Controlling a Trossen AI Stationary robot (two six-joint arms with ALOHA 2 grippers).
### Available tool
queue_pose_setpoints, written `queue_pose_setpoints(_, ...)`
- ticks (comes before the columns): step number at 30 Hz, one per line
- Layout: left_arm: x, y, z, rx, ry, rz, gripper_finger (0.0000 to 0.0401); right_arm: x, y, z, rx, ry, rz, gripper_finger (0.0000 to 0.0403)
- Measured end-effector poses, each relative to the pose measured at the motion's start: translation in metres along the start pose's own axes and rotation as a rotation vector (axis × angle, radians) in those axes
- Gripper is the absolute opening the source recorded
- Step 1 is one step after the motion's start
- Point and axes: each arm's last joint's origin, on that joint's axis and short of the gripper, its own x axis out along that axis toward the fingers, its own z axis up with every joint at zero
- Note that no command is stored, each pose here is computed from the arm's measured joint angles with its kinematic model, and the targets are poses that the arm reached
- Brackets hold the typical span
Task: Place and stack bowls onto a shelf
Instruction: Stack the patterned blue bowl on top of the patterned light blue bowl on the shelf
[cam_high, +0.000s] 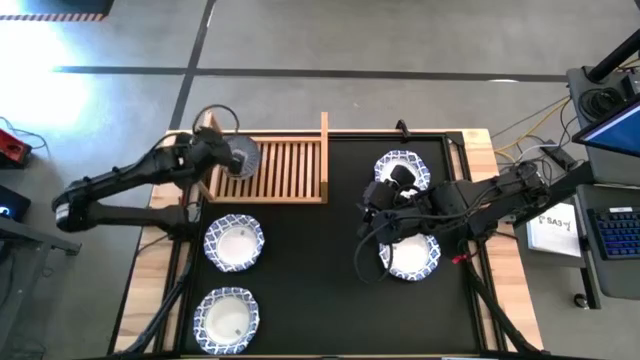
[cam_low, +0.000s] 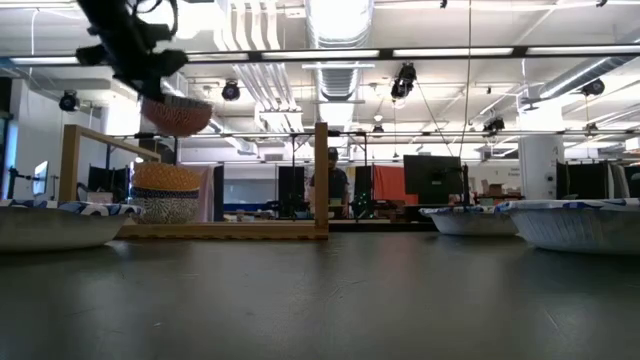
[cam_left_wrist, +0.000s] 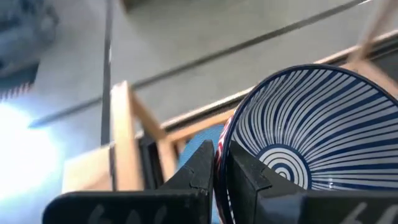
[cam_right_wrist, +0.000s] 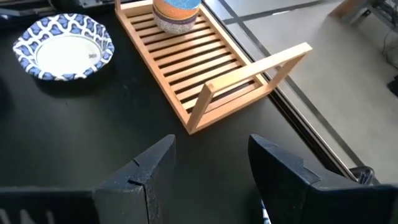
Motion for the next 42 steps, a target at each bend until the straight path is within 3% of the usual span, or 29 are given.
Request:
queue_pose_setpoints(11, 0.056, 0.02, -0.014, -0.137, 0.106, -0.008, 0.0009, -0.004, 0.005, -0.003, -0.016, -0.003, 0.016, 0.0192)
queue_pose_setpoints(26, 0.077, 0.023, -0.016, -0.219, 0.155, 0.06, 0.0022, -0.003, 0.003, -0.008, -0.049, 0.032, -0.006, 0.0192)
queue_pose_setpoints(42, 0.092, 0.016, -0.018, -0.135, 0.209, 0.082, 0.0026, 0.015, 0.01, -0.031, -0.071, 0.128, -0.01, 0.0192)
